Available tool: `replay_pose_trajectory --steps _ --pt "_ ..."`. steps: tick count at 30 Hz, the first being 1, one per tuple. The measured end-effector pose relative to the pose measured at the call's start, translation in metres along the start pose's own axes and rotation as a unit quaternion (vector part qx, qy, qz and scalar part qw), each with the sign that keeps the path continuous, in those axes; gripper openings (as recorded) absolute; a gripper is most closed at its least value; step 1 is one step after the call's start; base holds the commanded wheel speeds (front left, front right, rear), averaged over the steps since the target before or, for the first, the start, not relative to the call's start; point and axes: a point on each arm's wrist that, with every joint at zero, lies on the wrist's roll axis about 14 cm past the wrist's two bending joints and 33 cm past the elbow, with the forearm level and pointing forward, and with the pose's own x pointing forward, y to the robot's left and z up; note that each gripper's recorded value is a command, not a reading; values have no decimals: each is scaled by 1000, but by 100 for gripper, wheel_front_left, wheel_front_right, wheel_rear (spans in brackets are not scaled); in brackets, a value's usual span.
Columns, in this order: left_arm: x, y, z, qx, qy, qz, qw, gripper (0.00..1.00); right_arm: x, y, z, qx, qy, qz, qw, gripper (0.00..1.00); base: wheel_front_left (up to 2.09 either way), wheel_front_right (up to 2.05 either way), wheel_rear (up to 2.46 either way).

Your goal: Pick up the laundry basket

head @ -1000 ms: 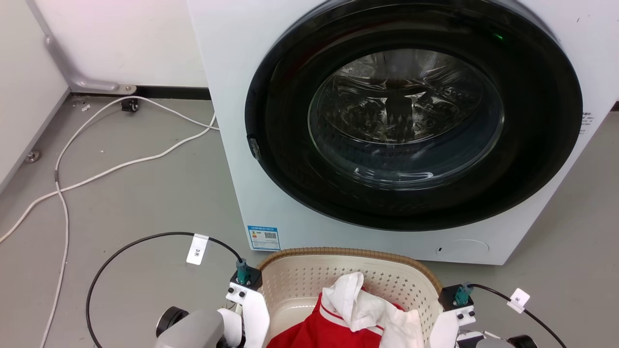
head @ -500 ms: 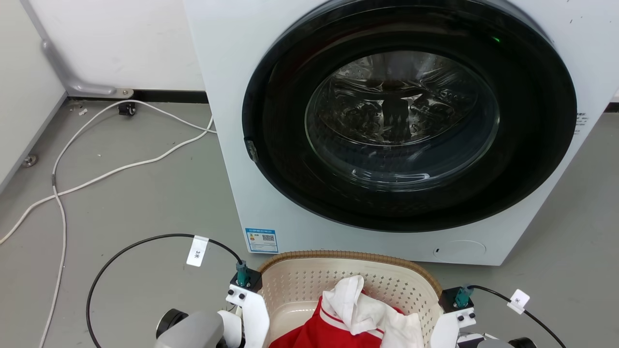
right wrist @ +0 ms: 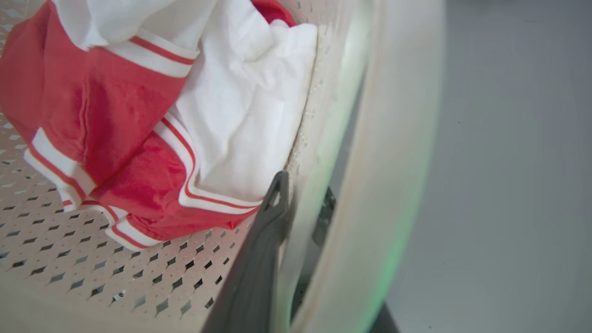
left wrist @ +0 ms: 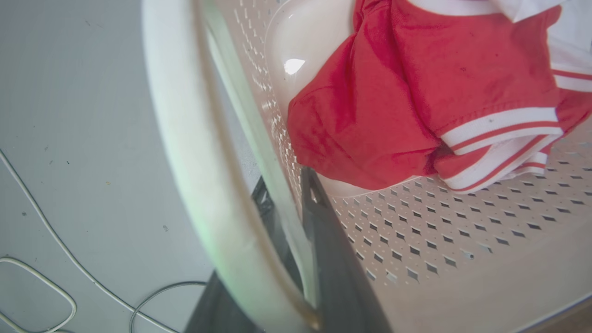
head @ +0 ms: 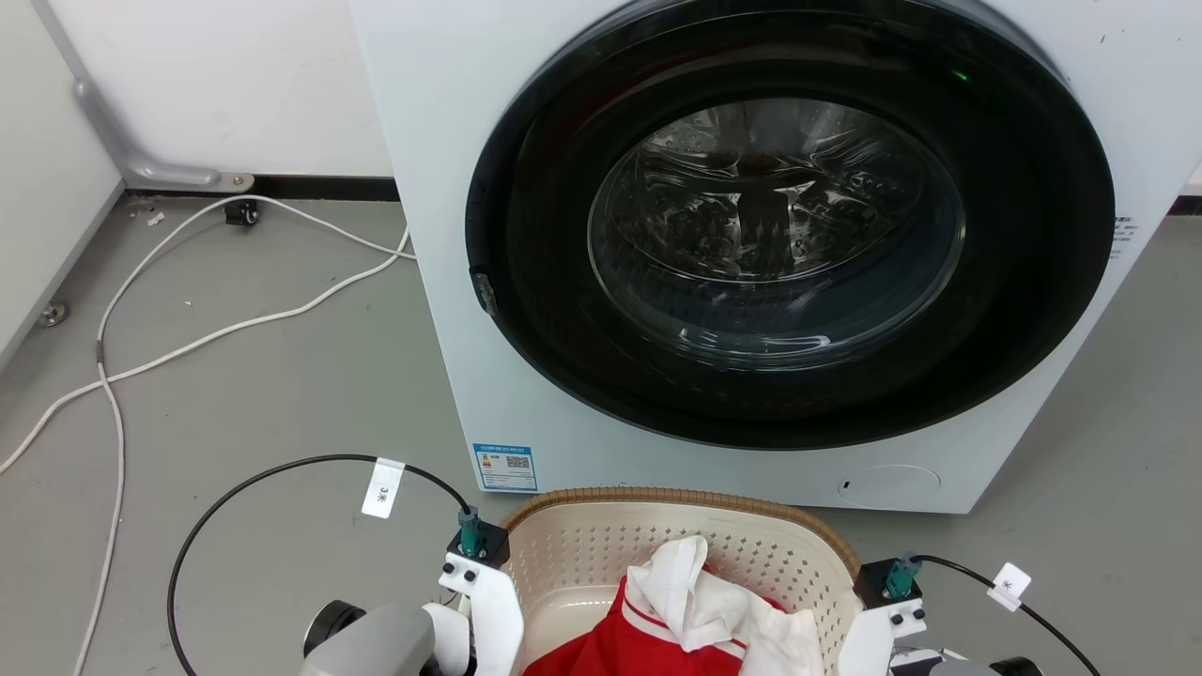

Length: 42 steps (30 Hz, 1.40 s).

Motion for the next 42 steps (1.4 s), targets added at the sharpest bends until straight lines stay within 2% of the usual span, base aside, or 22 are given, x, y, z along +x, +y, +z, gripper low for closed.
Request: replay_pose_trajectory --steps 42 --pt "1 -4 2 2 -1 -5 1000 0 -2 -3 -4 7 6 2 1000 0 0 0 0"
